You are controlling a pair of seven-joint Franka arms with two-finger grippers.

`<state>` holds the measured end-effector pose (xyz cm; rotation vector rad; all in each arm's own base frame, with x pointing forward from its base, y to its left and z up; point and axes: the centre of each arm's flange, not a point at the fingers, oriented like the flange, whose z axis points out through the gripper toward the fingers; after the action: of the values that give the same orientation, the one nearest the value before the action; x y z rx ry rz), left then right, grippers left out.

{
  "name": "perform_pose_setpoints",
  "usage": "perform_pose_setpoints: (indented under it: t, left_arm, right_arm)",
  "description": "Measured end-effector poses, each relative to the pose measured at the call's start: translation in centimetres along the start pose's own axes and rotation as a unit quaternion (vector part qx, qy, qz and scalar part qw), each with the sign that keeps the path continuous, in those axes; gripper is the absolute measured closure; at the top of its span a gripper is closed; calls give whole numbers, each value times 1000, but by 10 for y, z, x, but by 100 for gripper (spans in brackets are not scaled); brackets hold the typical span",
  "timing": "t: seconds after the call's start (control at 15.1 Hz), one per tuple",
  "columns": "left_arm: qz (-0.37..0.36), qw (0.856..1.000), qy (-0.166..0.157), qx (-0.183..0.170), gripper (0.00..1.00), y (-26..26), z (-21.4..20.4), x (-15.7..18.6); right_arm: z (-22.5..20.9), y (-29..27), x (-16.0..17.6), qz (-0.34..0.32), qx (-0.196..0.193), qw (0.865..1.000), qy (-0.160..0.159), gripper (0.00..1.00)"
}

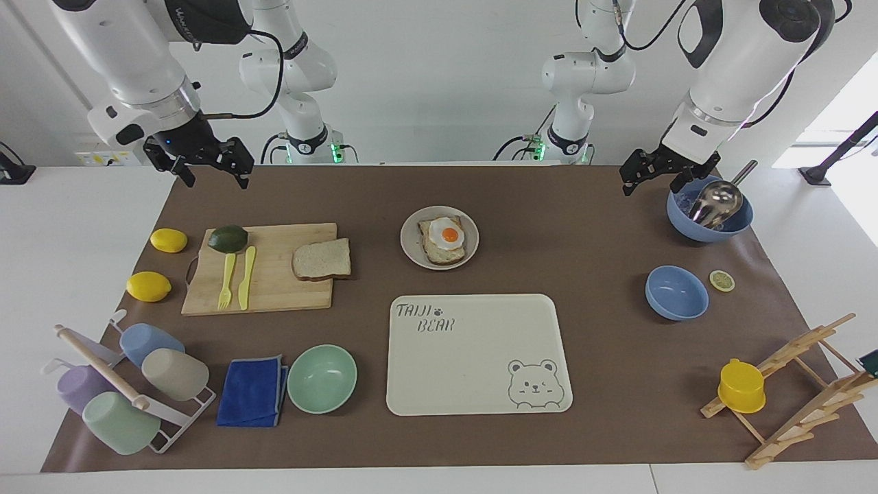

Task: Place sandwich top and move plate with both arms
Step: 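Move the right gripper toward the bread slice on the wooden board, then grasp the bread slice on the board with the right gripper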

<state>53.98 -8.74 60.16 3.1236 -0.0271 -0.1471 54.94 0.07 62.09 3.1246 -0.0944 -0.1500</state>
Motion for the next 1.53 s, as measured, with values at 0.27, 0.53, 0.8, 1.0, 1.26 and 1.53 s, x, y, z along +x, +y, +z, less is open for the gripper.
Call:
perform_pose_setpoints:
  t: [0.27,0.53,0.8,1.0,1.26,1.53]
  left_arm:
    - [0,1000,0,0,0,0,0,0]
    - [0,1000,0,0,0,0,0,0]
    - [0,1000,0,0,0,0,0,0]
    - [0,1000,0,0,0,0,0,0]
    - [0,1000,0,0,0,0,0,0]
    - [0,1000,0,0,0,0,0,0]
  right_arm:
    - [0,1,0,1,0,1000,0,0]
    - [1,6,0,5,0,1000,-2,0]
    - [10,-17,-1,-35,-1,999,-2,0]
    - [54,-92,-8,-73,-20,997,3,0]
    - [173,-219,-13,-69,-104,992,-1,0]
    - [267,-260,-9,-69,-131,989,-20,0]
